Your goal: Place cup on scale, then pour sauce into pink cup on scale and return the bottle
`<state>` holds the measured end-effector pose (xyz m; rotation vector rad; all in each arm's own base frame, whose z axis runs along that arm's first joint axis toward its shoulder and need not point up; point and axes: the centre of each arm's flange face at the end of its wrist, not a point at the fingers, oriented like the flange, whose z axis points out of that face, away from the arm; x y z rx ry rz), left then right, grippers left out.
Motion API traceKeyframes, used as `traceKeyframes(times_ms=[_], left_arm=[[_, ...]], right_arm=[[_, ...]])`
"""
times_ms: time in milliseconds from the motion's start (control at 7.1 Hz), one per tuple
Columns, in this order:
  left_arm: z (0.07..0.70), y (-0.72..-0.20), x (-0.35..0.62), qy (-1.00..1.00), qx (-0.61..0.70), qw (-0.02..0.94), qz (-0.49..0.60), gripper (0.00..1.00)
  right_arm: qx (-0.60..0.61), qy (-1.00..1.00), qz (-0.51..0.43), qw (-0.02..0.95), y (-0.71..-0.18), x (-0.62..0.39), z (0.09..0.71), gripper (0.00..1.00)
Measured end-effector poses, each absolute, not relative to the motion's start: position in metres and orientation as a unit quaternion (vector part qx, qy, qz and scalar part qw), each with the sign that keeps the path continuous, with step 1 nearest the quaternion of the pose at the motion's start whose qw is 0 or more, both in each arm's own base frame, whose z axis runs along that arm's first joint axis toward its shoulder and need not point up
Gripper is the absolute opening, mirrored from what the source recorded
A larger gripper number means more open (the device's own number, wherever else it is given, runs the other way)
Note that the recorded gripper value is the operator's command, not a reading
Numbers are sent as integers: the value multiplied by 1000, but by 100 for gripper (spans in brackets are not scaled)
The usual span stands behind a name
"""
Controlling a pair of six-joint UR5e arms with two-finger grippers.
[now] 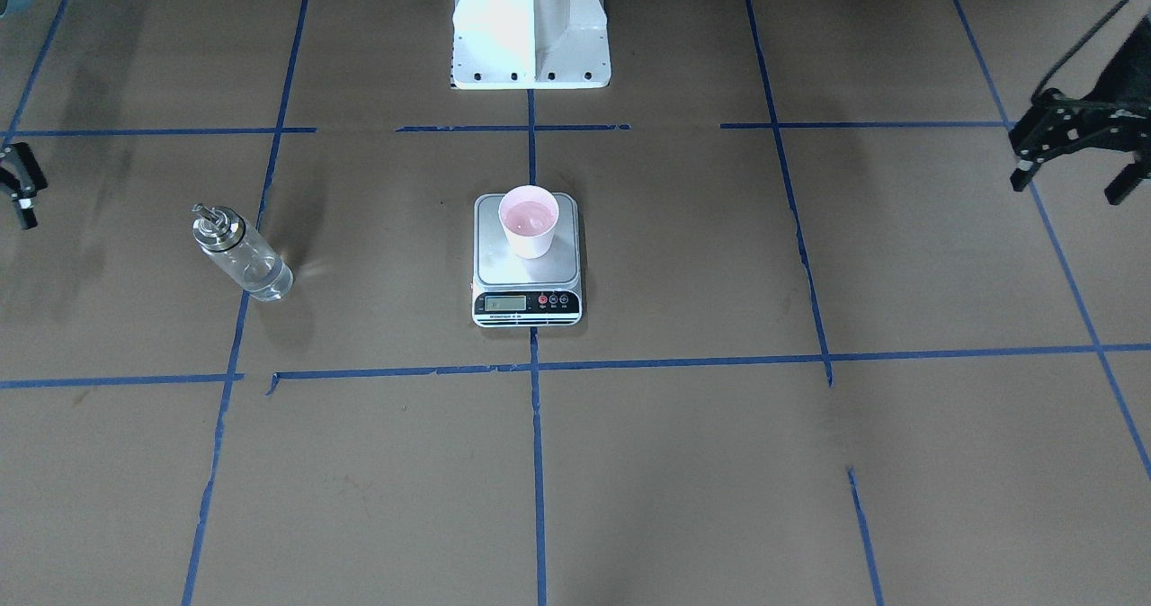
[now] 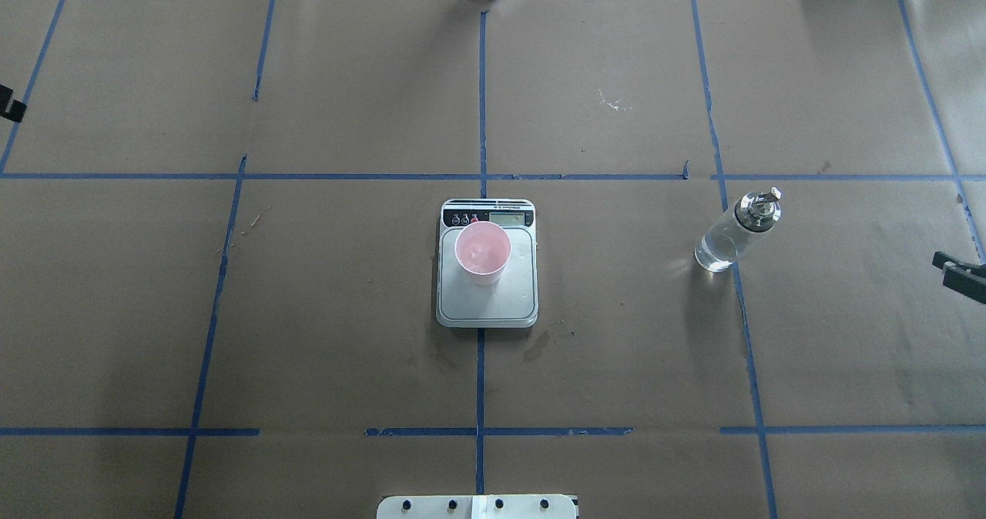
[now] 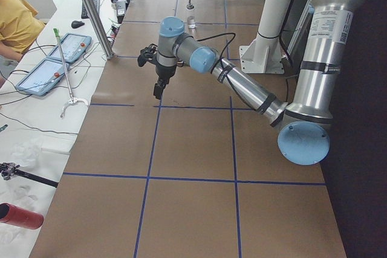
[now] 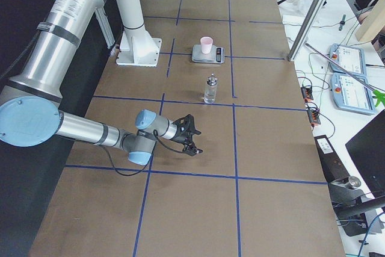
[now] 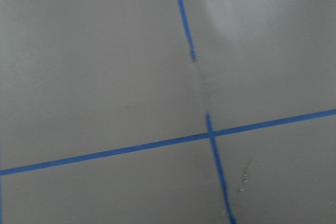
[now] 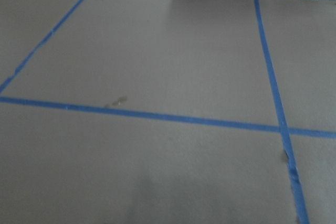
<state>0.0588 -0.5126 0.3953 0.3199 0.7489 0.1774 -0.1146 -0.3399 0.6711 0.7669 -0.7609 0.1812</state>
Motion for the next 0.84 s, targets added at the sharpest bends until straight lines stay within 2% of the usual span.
traceKeyframes(times_ms=[422,563,845], left_arm=[[493,-522,-23,357,135,917,114,100],[505,-517,-31,357,128,919,110,100],[532,-490,-38,359,104,922,97,100]], right_arm=[[271,-364,26,891,-488,10,621,100],[232,-364,-4,902,-520,42,605,100],[152,-365,-77,915,-550,76,589,100]])
